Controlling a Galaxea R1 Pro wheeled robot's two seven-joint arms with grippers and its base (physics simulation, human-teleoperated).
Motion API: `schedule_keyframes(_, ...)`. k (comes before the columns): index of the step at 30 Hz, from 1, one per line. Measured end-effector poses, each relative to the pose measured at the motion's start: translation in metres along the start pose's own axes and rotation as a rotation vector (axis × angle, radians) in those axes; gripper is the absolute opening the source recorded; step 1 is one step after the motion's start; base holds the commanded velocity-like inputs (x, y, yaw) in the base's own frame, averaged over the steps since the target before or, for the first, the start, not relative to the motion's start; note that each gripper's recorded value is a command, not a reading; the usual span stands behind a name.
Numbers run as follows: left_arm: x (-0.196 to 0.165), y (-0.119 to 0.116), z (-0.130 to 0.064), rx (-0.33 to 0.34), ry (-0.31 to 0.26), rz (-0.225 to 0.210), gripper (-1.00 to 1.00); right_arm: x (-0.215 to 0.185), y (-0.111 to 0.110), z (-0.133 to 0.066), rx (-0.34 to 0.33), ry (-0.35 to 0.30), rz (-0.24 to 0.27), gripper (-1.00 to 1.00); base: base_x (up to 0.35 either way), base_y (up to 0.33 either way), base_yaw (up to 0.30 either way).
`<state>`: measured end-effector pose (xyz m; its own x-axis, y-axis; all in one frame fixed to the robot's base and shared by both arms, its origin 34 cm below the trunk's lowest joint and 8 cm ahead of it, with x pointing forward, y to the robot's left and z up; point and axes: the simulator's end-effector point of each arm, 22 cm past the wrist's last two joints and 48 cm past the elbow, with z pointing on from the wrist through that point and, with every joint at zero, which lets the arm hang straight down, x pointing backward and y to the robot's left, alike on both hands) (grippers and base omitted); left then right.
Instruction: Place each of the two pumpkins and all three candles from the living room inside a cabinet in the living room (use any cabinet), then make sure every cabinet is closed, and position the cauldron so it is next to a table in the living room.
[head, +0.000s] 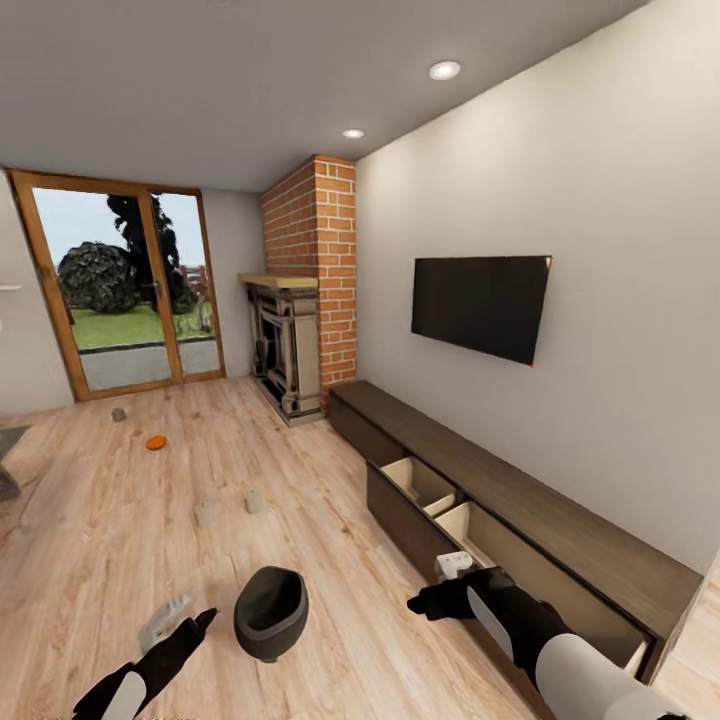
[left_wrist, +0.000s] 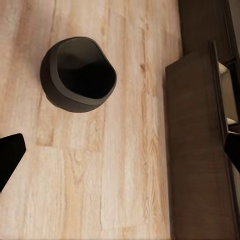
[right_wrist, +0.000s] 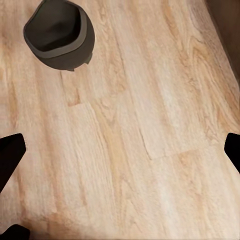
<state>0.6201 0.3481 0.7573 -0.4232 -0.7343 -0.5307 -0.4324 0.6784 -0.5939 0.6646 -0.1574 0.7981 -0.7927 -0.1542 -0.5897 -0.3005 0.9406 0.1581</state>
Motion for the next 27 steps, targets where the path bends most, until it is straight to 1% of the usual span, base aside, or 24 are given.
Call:
schedule_keyframes(21, -0.020, -0.023, -0.023, 0.020, -0.017, 0.001, 1.00, -0.022, 0.007, -0.032, 0.003, -0.023, -0.008, 1.00, 0.000, 0.000, 0.195)
schedule_keyframes(27, -0.023, -0.026, -0.026, 0.024, -0.021, 0.001, 1.00, -0.026, 0.008, -0.036, 0.004, -0.029, -0.011, 1.00, 0.000, 0.000, 0.215)
